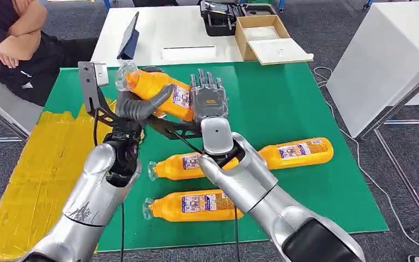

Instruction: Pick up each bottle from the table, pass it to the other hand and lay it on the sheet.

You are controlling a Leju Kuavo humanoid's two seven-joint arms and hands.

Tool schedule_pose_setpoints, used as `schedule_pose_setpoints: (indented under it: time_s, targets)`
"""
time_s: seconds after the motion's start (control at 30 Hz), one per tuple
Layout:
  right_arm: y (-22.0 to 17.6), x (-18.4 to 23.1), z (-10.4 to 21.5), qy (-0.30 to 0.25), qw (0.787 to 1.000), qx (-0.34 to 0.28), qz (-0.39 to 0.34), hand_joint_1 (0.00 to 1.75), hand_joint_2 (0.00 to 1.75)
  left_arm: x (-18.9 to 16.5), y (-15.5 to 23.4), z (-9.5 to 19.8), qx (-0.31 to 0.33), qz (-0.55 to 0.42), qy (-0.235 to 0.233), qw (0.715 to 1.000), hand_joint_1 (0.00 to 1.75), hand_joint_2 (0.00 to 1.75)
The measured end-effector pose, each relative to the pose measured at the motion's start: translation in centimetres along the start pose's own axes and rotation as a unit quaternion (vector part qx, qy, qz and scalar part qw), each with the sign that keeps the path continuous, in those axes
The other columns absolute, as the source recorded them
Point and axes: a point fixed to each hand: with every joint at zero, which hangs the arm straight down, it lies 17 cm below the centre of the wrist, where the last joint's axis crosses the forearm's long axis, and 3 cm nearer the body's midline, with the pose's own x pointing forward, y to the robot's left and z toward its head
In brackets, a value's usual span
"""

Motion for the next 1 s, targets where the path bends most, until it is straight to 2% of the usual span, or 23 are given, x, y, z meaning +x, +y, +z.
schedule_pose_setpoints:
  time_s: [0.13, 0.2, 0.27, 0.63, 1.0]
  targets:
    - [0.5, 0.4, 0.2, -0.018, 0.999, -0.001, 0.037, 0.0, 0.0, 0.1, 0.8, 0.0, 0.005, 0.013, -0.001, 1.0, 1.75, 1.75]
    - [1.7, 2.7, 1.3, -0.056, 0.997, 0.006, 0.047, 0.0, 0.0, 0.6, 1.0, -0.3, 0.006, 0.016, -0.007, 1.0, 1.75, 1.75]
    - [2.8, 4.1, 2.3, -0.072, 0.996, 0.013, 0.051, 0.0, 0.0, 1.2, 0.9, -0.6, 0.004, 0.015, -0.013, 1.0, 1.75, 1.75]
    - [3.7, 7.8, 4.4, -0.143, 0.985, 0.003, 0.1, 0.0, 0.0, 2.4, 3.8, -1.6, 0.03, 0.031, -0.026, 0.999, 1.75, 1.75]
    - [3.6, 8.9, 5.0, -0.159, 0.982, -0.001, 0.106, 0.0, 0.0, 4.1, 5.1, -2.2, 0.043, 0.036, -0.043, 0.997, 1.75, 1.75]
